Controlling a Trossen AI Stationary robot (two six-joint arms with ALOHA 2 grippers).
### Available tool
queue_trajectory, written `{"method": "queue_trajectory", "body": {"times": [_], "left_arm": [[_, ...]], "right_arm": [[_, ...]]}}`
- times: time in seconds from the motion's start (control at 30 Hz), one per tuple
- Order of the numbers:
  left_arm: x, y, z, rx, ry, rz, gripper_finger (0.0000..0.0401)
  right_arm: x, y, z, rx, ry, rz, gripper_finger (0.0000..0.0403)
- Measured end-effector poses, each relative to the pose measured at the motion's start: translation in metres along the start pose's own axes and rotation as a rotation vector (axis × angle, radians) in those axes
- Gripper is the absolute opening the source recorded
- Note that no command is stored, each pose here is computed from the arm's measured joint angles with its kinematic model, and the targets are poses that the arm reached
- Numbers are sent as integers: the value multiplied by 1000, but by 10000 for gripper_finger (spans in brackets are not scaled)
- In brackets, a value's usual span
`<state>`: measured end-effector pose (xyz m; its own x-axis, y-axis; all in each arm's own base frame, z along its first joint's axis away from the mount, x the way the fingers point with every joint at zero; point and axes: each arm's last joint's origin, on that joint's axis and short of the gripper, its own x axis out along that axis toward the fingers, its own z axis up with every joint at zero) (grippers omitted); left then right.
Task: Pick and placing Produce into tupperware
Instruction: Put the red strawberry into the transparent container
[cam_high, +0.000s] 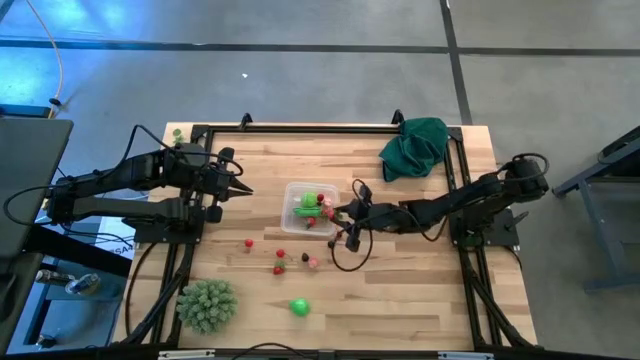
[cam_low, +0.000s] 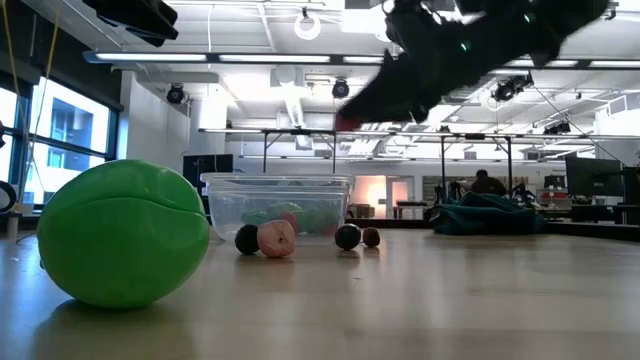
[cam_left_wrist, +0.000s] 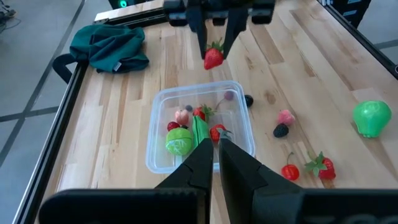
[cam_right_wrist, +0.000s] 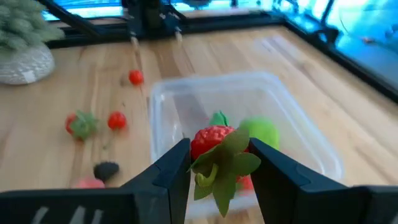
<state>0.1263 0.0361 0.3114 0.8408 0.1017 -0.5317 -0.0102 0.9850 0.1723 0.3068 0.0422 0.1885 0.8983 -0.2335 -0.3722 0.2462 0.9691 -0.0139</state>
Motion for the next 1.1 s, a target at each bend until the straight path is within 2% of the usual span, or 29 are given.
{"method": "queue_trajectory", "body": {"times": [0.3,0.47,0.7,0.93,1.1], "left_arm": [[0,0,0,0,0,0,19],[0,0,0,0,0,0,19],[0,0,0,0,0,0,19],[0,0,0,0,0,-1,19],[0,0,0,0,0,0,19]], "right_arm": [[22,-7,57,-24,130,2,134],[43,-16,74,-28,267,-22,134],[78,-36,59,-24,466,-51,134],[101,-50,35,3,556,-61,134],[109,-55,27,18,576,-48,134]]}}
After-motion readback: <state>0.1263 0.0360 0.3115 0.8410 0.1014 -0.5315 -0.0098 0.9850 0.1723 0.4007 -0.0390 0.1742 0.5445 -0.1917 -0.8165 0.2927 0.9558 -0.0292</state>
